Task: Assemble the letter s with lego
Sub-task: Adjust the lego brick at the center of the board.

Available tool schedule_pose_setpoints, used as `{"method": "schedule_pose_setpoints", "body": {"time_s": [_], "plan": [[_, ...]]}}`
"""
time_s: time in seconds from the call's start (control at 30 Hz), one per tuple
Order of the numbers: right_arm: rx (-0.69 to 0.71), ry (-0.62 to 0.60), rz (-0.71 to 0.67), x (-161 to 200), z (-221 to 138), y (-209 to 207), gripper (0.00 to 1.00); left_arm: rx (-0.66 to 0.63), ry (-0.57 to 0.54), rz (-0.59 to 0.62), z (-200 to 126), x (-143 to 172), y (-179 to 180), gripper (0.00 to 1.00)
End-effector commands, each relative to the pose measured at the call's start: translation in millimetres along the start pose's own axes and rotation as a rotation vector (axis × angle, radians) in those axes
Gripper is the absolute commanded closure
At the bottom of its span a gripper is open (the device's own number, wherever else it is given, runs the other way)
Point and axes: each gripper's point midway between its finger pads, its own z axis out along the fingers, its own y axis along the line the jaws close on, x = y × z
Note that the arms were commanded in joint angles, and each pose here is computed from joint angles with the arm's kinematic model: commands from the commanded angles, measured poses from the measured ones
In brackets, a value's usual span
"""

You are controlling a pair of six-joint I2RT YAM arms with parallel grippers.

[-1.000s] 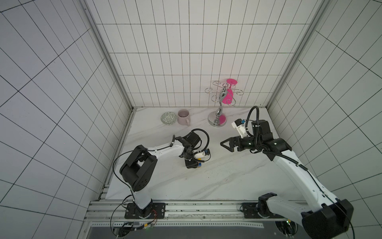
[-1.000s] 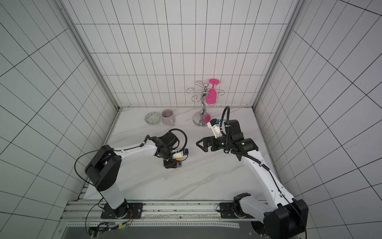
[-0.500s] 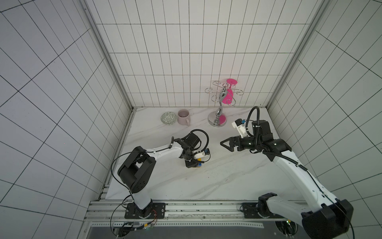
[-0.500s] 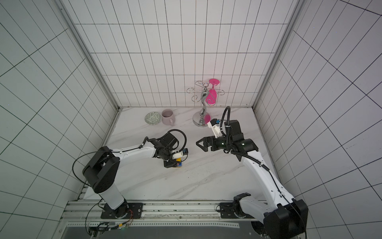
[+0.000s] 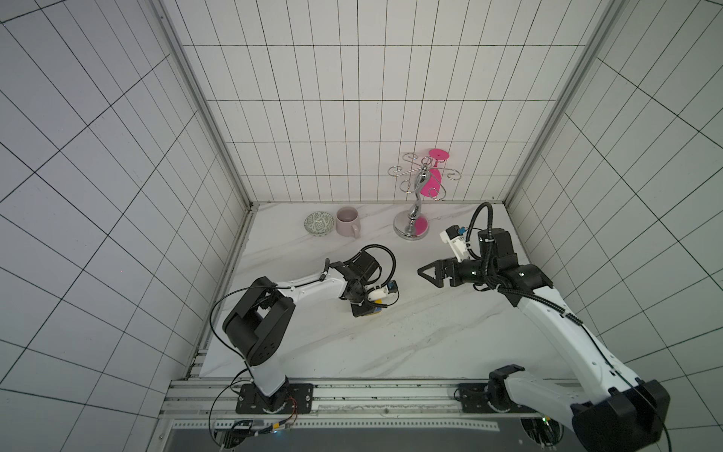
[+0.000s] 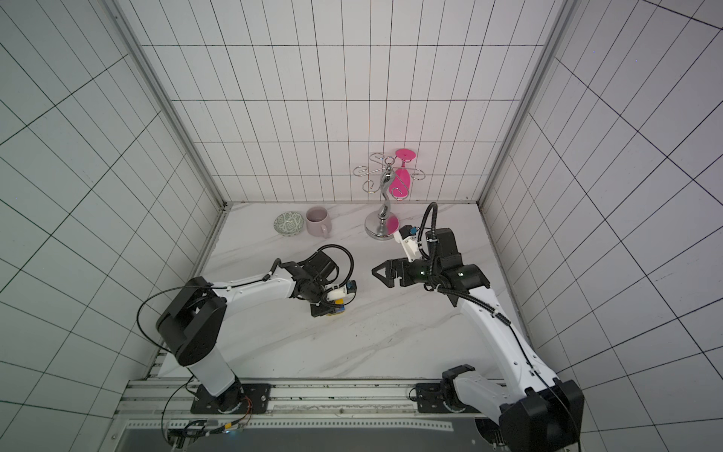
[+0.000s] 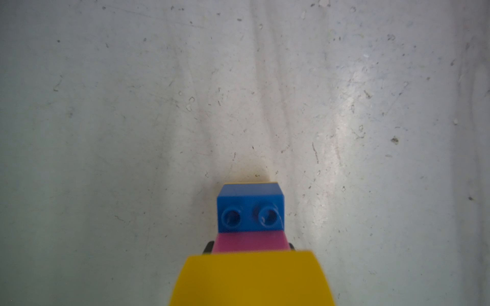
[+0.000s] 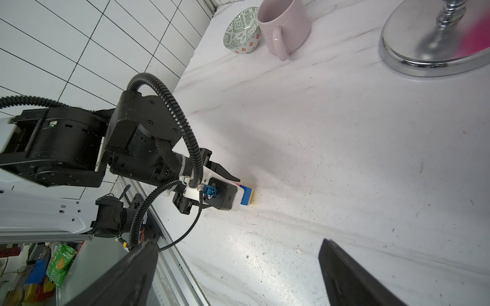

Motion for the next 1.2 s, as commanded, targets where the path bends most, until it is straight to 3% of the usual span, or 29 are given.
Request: {"method": "schedule_pose_setpoints", "body": {"time_s": [0.0,0.43,0.63,0.83,1.17], "plan": [[-0.005,-0.007,0.007,4,-2,-1,0.01,-0.016,-0.002,-0.005,-8,-2,3,0.70],[-0.001,-0.008,0.007,6,-3,-2,0.02,-0.013,-0.071,-0.069,-20,-10,9,0.72],[0.003,-0.009,0.021,7,-3,-3,0.02,0.065,-0.126,-0.128,-27,-19,4,0.72],[0.025,0.039,0.117,14,6,-15,0.01,0.246,-0.205,-0.260,-44,-33,-8,0.71],[0.042,0.069,0.191,15,16,-24,0.01,0.449,-0.143,-0.579,-47,-40,-17,0.70]]}}
